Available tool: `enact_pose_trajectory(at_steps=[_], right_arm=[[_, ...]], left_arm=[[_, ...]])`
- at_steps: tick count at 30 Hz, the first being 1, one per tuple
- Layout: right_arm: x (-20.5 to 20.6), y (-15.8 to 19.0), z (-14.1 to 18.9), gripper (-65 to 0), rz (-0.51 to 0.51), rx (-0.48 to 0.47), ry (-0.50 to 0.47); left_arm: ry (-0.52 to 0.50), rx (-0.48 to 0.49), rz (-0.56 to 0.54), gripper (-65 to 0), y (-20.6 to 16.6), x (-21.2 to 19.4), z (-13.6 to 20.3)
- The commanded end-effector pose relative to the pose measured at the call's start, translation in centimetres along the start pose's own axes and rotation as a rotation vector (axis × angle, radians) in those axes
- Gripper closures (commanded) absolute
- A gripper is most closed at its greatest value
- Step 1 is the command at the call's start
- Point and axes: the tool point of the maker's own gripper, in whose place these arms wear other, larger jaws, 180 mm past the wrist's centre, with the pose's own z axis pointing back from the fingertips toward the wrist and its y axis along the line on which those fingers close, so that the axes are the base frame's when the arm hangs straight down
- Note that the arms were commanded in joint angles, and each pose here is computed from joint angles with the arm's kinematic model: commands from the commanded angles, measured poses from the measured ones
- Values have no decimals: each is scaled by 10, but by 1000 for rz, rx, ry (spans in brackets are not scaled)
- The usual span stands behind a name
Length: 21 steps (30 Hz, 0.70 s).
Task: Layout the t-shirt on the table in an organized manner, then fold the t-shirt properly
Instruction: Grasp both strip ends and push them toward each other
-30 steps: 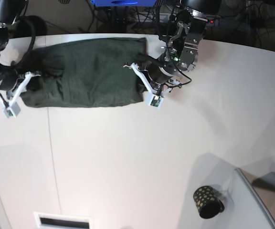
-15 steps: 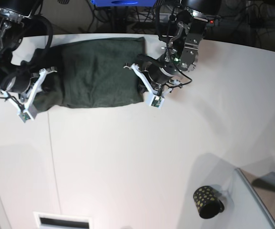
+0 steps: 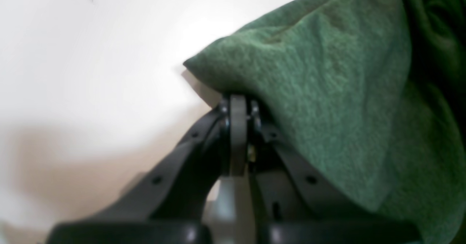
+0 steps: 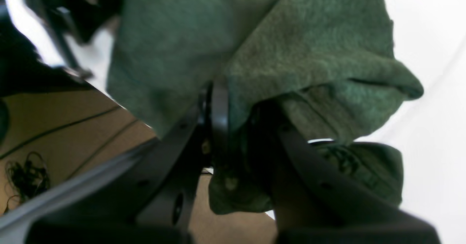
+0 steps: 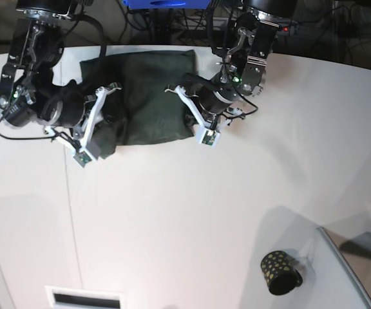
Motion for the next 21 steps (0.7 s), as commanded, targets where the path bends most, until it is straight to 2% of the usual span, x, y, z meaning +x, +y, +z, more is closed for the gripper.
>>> enact_pose_trajectory(at_steps=[1,11,18,21], right_arm=[[12,1,4,-6,15,3,-44],[18,50,-20,-6,43,128,-86],[16,49,-28,-6,19,142,-91],[16,48,-30,-24,-33,133,-90]], left_arm=[[-43,-12,-2,0,-3,14,0],[-41,-11,-2,0,-3,13,0],[-36,-6,-8,0,0,11,2],[-30,-4,-7,0,1,7,3]])
